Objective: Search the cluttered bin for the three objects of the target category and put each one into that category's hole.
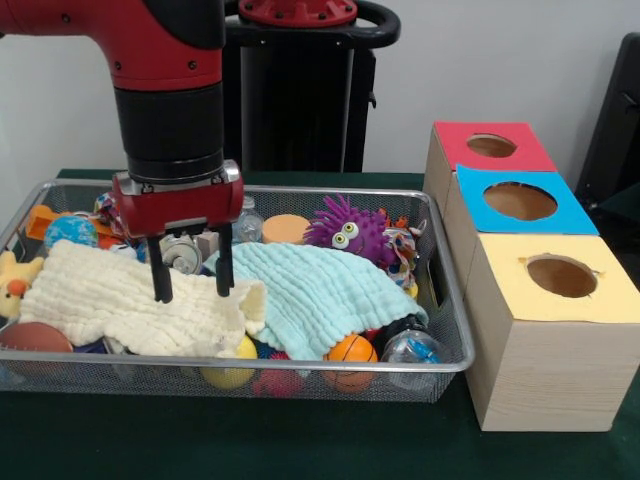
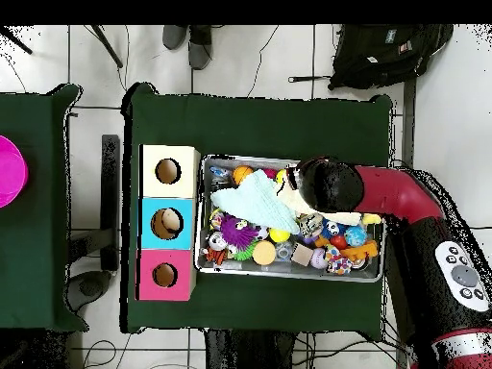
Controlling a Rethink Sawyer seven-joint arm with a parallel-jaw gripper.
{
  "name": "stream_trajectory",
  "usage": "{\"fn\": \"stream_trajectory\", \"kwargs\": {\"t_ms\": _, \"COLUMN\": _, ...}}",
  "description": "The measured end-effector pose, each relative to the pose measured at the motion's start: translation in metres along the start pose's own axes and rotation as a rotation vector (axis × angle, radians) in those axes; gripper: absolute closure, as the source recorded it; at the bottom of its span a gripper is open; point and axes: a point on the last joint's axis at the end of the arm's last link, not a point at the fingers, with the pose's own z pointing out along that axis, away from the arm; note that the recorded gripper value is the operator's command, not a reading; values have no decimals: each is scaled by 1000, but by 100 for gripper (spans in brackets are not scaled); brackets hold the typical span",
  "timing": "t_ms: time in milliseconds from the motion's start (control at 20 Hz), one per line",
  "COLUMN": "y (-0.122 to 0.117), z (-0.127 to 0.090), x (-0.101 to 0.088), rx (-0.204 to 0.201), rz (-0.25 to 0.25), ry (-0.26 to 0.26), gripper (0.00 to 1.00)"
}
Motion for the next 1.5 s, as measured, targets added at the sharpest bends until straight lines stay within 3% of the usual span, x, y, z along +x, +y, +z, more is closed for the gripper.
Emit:
{"fn": "stream_trajectory", "kwargs": {"t_ms": 600, "y": 2, "z": 14, "x": 7, "rx": -13, "rz": 4, "ry": 16, "gripper": 0}}
{"fn": "stream_trajectory", "kwargs": {"t_ms": 1500, "y": 18, "z": 44, "x": 22, "rx": -65, "rz": 12, "ry": 47, "gripper": 0}}
